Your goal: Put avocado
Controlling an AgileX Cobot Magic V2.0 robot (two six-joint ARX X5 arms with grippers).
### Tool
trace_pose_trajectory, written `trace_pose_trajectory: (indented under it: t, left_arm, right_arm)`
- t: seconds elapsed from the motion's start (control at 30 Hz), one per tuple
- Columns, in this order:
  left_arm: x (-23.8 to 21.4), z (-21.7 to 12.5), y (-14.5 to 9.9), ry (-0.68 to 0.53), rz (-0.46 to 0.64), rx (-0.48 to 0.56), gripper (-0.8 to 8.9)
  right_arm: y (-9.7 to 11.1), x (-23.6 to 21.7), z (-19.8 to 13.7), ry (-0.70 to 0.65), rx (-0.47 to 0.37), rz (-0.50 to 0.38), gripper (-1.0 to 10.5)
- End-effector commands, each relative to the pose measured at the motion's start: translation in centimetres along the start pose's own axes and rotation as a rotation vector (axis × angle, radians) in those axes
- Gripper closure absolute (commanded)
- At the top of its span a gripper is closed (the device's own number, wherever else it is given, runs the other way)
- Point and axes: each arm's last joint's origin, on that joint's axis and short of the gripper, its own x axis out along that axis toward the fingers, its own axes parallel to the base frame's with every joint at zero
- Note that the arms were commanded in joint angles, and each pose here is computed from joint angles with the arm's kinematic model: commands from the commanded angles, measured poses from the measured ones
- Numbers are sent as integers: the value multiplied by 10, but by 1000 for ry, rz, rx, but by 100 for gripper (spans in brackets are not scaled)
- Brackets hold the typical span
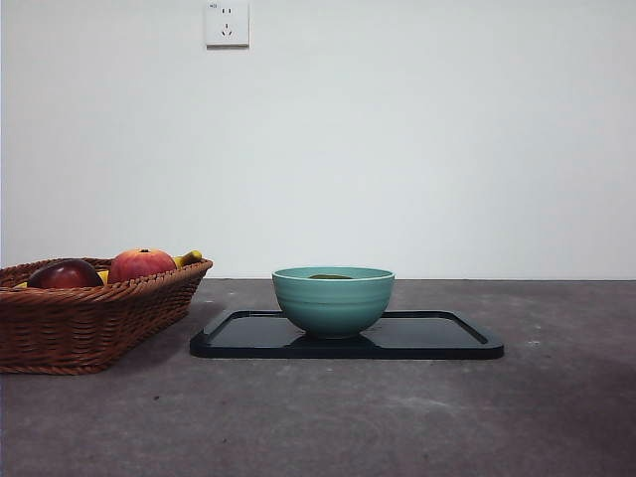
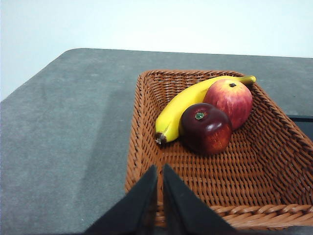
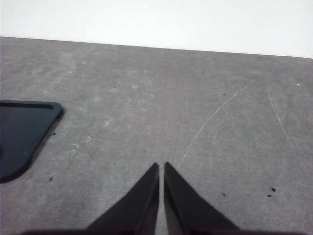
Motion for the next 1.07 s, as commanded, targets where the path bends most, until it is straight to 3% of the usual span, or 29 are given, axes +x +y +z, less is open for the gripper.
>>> trace_pose_trajectory:
  t: [0.03, 1.07]
  left_arm:
    - [2, -7, 0, 23, 1, 16, 794]
    - [2, -7, 0, 23, 1, 16, 794]
  right_arm:
    - [0, 1, -2, 3, -4, 0, 937]
    - [0, 1, 0, -13, -4, -1, 937]
